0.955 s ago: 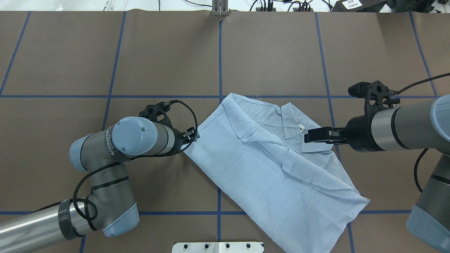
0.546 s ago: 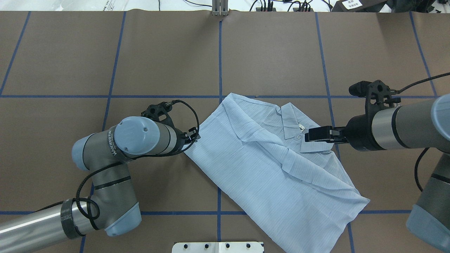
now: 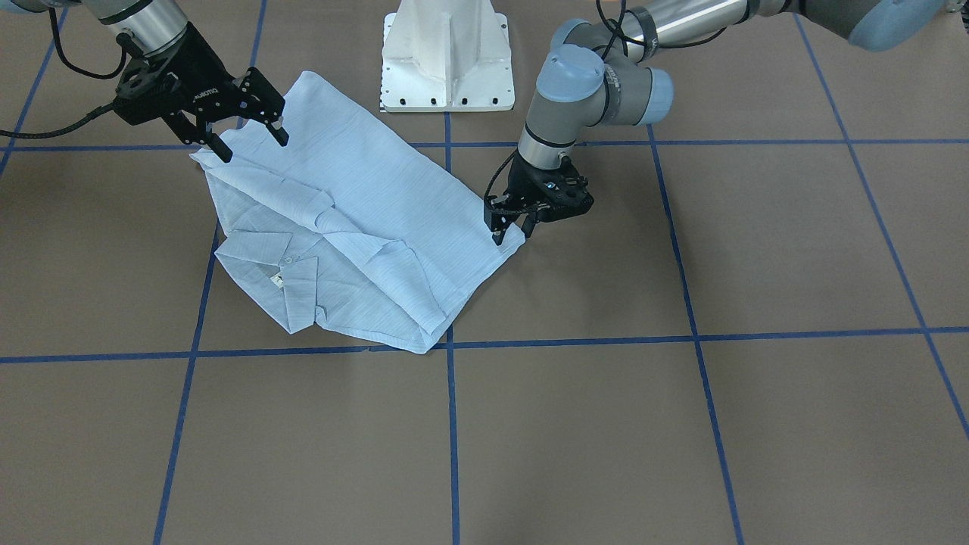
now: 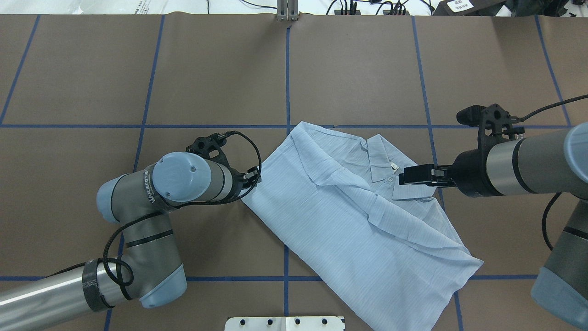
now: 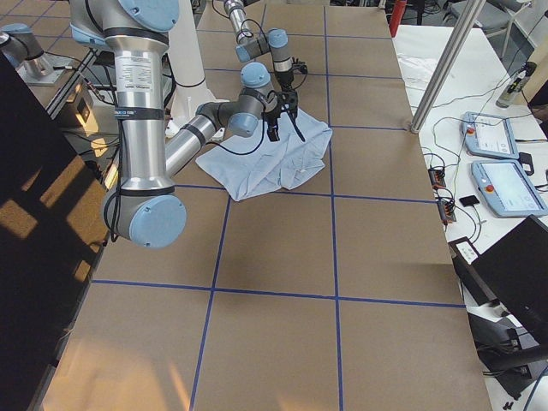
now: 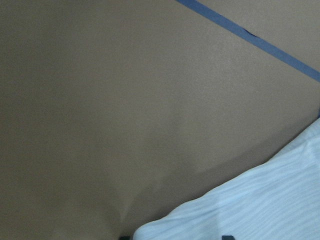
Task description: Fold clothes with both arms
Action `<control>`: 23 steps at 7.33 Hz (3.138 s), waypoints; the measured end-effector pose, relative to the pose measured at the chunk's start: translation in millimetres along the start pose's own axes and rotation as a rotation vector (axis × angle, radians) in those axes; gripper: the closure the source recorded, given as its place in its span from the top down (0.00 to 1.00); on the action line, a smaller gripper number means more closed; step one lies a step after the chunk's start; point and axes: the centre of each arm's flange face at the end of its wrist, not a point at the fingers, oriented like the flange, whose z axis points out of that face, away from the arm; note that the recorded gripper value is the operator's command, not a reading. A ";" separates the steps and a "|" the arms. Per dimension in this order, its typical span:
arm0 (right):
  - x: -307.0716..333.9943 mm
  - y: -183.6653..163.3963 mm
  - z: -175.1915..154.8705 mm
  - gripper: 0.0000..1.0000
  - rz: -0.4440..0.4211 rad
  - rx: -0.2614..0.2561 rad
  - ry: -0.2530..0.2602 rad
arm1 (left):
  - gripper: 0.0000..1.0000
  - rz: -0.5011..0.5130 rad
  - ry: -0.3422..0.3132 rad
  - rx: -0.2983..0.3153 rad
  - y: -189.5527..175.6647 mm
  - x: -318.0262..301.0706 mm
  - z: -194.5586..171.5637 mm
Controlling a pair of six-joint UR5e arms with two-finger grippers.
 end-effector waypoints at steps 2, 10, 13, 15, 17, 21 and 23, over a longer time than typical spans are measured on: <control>0.5 -0.4 -0.4 1.00 0.001 0.001 0.001 | 0.00 -0.017 0.009 -0.004 0.6 2.9 -4.7; 2.6 -2.3 -0.1 1.00 0.004 0.013 0.008 | 0.00 0.088 0.007 0.325 -234.9 77.2 16.7; 3.4 -3.3 0.2 1.00 0.005 0.023 0.012 | 1.00 0.182 0.137 0.444 -267.4 79.7 48.7; 4.8 -4.4 9.3 1.00 0.005 0.018 0.024 | 1.00 0.189 0.158 0.458 -277.7 74.9 40.4; -4.9 -10.3 30.4 1.00 -0.005 0.027 0.037 | 1.00 0.188 0.184 0.386 -292.5 44.9 5.2; -110.7 19.3 101.9 1.00 -0.148 0.062 0.198 | 1.00 0.230 0.120 0.289 -252.9 -11.0 -87.8; -160.2 58.2 150.9 1.00 -0.270 0.067 0.299 | 1.00 0.232 0.090 0.251 -234.3 -9.8 -117.5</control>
